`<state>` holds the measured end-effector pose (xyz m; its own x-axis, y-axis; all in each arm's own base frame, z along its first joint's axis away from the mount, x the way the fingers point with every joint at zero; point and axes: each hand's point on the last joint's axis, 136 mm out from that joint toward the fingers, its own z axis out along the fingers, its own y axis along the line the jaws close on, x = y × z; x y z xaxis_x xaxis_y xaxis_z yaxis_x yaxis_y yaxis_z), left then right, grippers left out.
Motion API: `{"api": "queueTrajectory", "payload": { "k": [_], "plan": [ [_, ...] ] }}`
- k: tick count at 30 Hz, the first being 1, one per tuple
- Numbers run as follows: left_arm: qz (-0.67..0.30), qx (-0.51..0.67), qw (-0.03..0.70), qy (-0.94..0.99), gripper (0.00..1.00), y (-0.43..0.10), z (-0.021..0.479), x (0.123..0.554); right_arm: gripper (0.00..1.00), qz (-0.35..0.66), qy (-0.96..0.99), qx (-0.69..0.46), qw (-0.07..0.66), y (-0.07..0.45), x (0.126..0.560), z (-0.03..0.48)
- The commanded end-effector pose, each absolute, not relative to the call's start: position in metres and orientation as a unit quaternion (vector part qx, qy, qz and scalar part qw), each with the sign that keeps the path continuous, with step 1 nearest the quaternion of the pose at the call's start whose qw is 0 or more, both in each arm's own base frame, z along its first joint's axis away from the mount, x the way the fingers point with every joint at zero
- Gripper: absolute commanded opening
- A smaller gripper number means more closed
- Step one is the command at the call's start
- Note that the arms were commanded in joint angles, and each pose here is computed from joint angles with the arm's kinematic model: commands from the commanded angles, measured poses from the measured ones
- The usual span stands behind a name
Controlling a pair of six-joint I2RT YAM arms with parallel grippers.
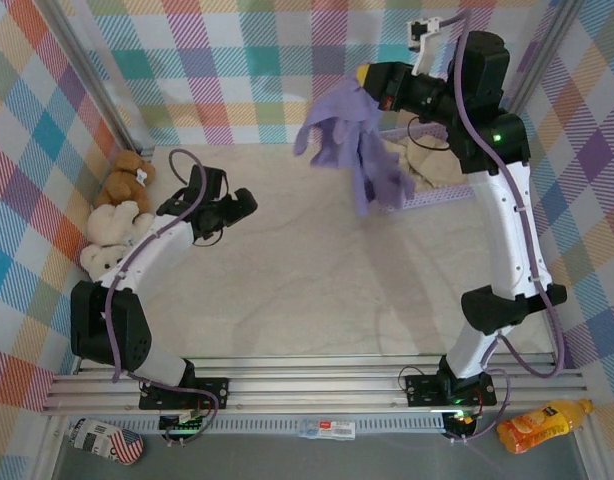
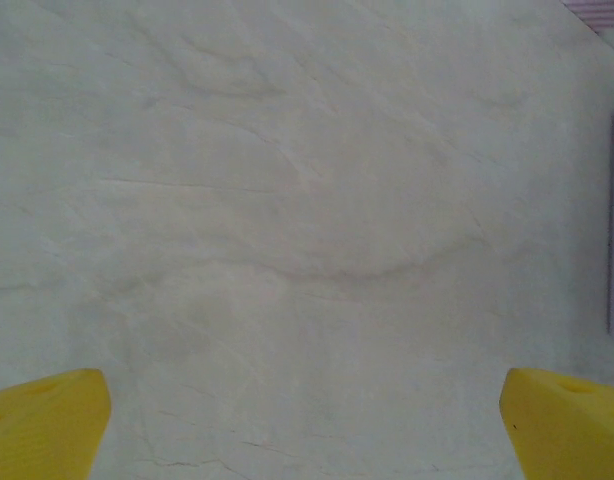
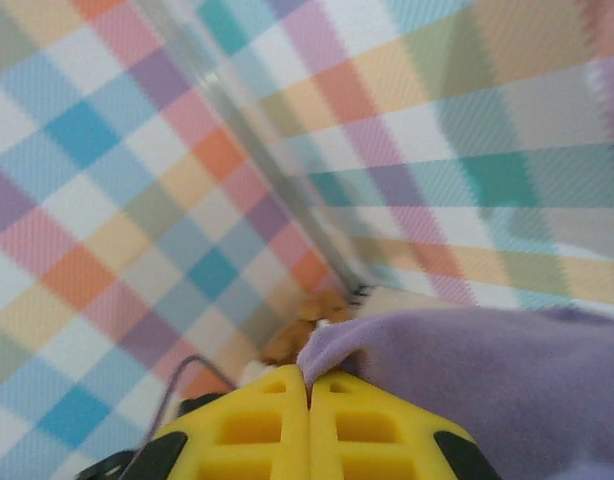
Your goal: Fold and stack the mixed laundry pile
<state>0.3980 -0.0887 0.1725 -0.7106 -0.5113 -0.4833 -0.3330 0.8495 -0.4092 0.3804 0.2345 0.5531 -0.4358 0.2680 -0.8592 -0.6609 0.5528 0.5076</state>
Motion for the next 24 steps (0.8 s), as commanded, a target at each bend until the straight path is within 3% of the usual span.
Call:
{"api": "queueTrajectory", "payload": {
  "k": [1, 3, 9, 12, 14, 20, 24],
  "plan": [
    [-0.133, -0.271, 0.298, 0.905, 1.0, -0.065, 0.177, 0.388, 0.0, 0.518, 0.706, -0.16, 0.455, 0.267, 0.381, 0.531],
    [-0.117, -0.289, 0.296, 0.903, 1.0, -0.051, 0.175, 0.381, 0.03, 0.532, 0.735, -0.132, 0.4, 0.28, 0.397, 0.487],
    [-0.102, -0.291, 0.296, 0.904, 1.0, -0.04, 0.172, 0.361, 0.65, 0.414, 0.871, -0.037, 0.262, 0.282, 0.441, 0.288],
    [-0.106, -0.285, 0.292, 0.907, 1.0, -0.041, 0.168, 0.35, 0.7, 0.298, 0.923, 0.003, 0.244, 0.248, 0.443, 0.215],
    [-0.132, -0.266, 0.293, 0.909, 1.0, -0.052, 0.166, 0.346, 0.71, 0.265, 0.936, 0.005, 0.23, 0.236, 0.43, 0.192],
    [-0.172, -0.147, 0.275, 0.935, 1.0, -0.106, 0.149, 0.332, 0.72, 0.208, 0.965, -0.009, 0.16, 0.213, 0.353, 0.143],
    [-0.145, -0.121, 0.214, 0.958, 0.97, -0.119, 0.11, 0.314, 0.71, 0.176, 0.977, -0.059, 0.106, 0.223, 0.288, 0.112]
  ]
}}
